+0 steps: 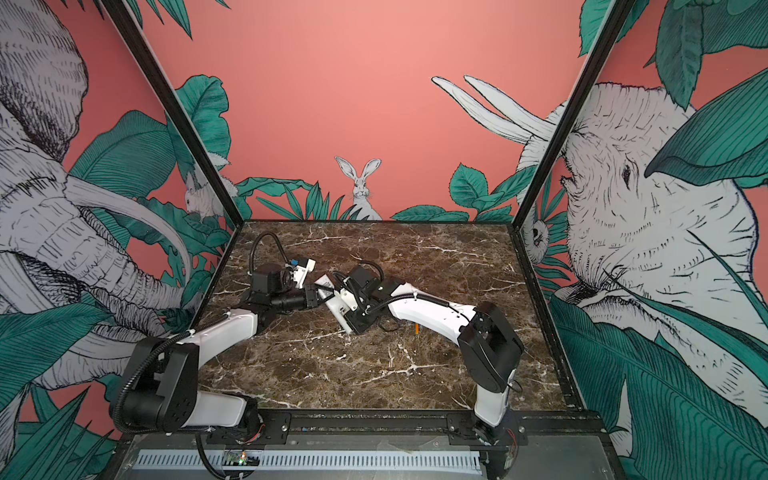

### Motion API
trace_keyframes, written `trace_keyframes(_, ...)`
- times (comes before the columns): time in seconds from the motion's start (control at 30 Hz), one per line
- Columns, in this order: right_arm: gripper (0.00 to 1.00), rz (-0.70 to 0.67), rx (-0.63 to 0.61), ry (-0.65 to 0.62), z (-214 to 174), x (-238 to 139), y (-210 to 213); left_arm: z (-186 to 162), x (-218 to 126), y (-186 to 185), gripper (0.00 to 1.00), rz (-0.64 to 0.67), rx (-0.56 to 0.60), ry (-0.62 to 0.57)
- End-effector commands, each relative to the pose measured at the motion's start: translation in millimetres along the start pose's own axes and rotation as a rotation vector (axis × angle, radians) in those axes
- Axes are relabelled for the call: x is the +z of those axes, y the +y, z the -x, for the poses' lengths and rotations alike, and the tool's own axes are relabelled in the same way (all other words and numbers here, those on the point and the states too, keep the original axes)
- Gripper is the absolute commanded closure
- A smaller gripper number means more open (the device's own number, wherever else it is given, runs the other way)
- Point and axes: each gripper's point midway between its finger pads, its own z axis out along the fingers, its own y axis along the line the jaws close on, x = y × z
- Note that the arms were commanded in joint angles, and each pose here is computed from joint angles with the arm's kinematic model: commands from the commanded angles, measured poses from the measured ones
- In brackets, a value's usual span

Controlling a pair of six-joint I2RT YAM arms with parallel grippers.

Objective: Load the batteries into the remote control
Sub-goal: 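Align the battery over the empty slot of the remote held by the left gripper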

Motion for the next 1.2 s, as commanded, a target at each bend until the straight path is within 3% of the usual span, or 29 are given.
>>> trace_keyframes(0.0,0.94,-0.026,0.020,0.038,-5.0,0.0,-6.2,3.6,-3.9,-13.4,0.76,-0.036,0.039,-0.019)
trace_keyframes(0.6,0.93,-0.099,0.086,0.066,6.3,-3.9,-27.2,7.8,-7.2,-36.3,0.77,-0.124,0.009,-0.003)
trace_keyframes(1.17,0.85,-0.161,0.050,0.034,16.6,-21.6,-34.2,14.1,-4.4,-47.1,0.77,-0.214,-0.060,0.013)
